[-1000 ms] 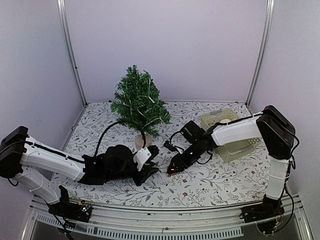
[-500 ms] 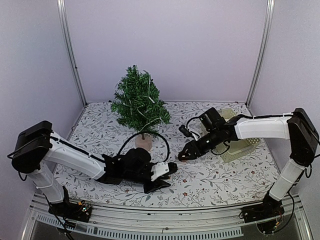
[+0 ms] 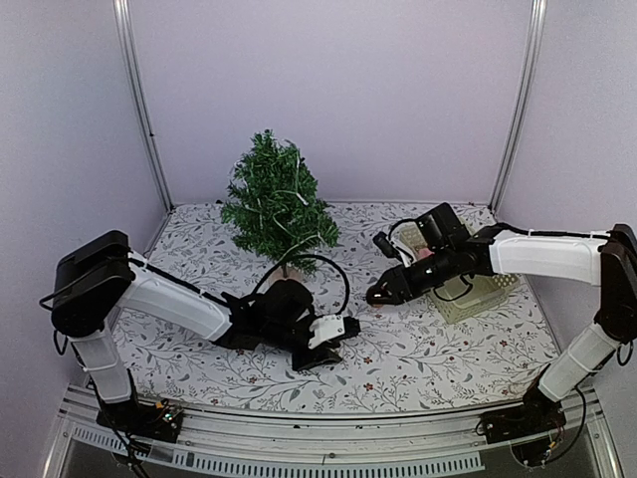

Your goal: Decorate the small christmas tree

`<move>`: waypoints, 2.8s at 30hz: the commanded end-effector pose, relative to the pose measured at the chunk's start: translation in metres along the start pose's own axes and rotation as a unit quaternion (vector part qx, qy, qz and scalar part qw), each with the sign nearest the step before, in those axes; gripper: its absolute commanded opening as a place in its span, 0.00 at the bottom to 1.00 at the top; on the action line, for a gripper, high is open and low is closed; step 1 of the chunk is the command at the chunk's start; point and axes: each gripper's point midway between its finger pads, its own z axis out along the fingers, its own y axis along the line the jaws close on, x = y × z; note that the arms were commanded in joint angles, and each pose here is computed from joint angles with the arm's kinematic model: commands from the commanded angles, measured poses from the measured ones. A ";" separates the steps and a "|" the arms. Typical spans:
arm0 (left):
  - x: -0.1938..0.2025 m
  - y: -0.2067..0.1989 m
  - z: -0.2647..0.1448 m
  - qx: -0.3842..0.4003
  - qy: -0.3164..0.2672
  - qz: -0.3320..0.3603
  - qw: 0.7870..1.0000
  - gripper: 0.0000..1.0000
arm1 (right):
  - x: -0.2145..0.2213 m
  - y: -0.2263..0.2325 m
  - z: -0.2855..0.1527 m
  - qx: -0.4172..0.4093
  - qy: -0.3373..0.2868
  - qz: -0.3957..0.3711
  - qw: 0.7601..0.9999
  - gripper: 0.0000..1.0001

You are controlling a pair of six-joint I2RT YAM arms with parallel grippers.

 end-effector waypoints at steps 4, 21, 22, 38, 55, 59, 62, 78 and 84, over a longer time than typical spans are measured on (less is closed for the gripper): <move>0.019 0.010 0.010 0.019 0.023 0.008 1.000 0.33 | -0.018 -0.003 -0.022 0.014 -0.040 0.003 0.999 0.29; 0.012 0.012 0.013 0.024 0.000 -0.014 1.000 0.10 | -0.058 0.000 -0.046 0.020 -0.094 -0.020 0.995 0.29; 0.011 0.012 0.008 0.019 -0.005 -0.017 1.000 0.08 | -0.064 0.003 -0.050 0.019 -0.103 -0.026 0.994 0.29; 0.009 0.000 -0.028 -0.018 -0.029 -0.066 0.997 0.03 | -0.227 0.036 -0.087 -0.014 -0.264 -0.084 0.961 0.29; 0.010 0.001 -0.026 -0.022 -0.030 -0.068 0.997 0.03 | -0.239 0.050 -0.008 -0.096 -0.197 -0.107 0.970 0.30; 0.011 0.001 -0.027 -0.023 -0.029 -0.067 0.997 0.03 | -0.230 0.050 0.005 -0.092 -0.178 -0.132 0.971 0.30; 0.012 0.001 -0.027 -0.024 -0.029 -0.066 0.997 0.03 | -0.225 0.049 0.012 -0.085 -0.169 -0.150 0.970 0.31; 0.012 0.004 -0.027 -0.028 -0.028 -0.067 0.997 0.03 | -0.225 0.057 0.022 -0.083 -0.160 -0.192 0.965 0.38; 0.011 0.005 -0.026 -0.030 -0.028 -0.066 0.997 0.03 | -0.226 0.063 0.028 -0.089 -0.156 -0.193 0.964 0.46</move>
